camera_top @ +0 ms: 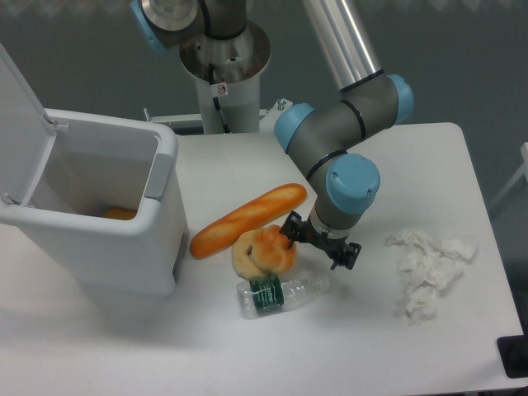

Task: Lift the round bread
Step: 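Move the open gripper over the round glazed bun beside the baguette, then lower the gripper onto the round bun and close on it, then lift the held bun off the ring bread and carry it toward the tissue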

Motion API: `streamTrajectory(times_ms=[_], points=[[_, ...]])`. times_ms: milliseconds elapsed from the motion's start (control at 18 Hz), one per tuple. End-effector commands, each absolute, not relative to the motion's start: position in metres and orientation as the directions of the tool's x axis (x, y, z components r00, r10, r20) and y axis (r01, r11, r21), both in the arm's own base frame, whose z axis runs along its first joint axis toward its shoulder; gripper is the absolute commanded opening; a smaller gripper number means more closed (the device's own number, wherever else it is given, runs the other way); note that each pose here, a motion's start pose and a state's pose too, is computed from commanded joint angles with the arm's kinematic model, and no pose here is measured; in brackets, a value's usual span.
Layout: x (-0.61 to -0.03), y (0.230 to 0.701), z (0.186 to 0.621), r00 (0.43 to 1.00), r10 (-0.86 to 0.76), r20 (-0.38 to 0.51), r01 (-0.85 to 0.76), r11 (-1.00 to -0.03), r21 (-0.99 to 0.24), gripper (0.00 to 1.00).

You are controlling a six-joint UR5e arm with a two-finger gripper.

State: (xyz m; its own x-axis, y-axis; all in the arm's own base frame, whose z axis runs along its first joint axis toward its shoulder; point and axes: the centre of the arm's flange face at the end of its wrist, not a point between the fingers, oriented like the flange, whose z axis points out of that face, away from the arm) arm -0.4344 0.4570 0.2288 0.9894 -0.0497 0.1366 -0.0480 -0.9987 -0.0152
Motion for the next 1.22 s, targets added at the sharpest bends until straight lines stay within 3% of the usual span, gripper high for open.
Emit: streamTrajectory(times_ms=[444, 556, 778, 889, 1056, 1222], points=[[-0.414, 0.472, 0.217, 0.984, -0.009, 0.178, -0.009, -1.0, 0.0, 1.0], [-0.413, 0.472, 0.216, 0.983, -0.012, 0.181, -0.012, -1.0, 0.001, 0.89], [-0.413, 0.474, 0.207, 0.981, -0.009, 0.192, -0.011, -1.0, 0.01, 0.47], [-0.413, 0.473, 0.205, 0.981, -0.008, 0.194, -0.011, -1.0, 0.011, 0.39], [-0.413, 0.474, 0.207, 0.981, -0.009, 0.192, -0.011, -1.0, 0.01, 0.34], [-0.414, 0.473, 0.212, 0.983, -0.008, 0.186, -0.009, -1.0, 0.005, 0.19]])
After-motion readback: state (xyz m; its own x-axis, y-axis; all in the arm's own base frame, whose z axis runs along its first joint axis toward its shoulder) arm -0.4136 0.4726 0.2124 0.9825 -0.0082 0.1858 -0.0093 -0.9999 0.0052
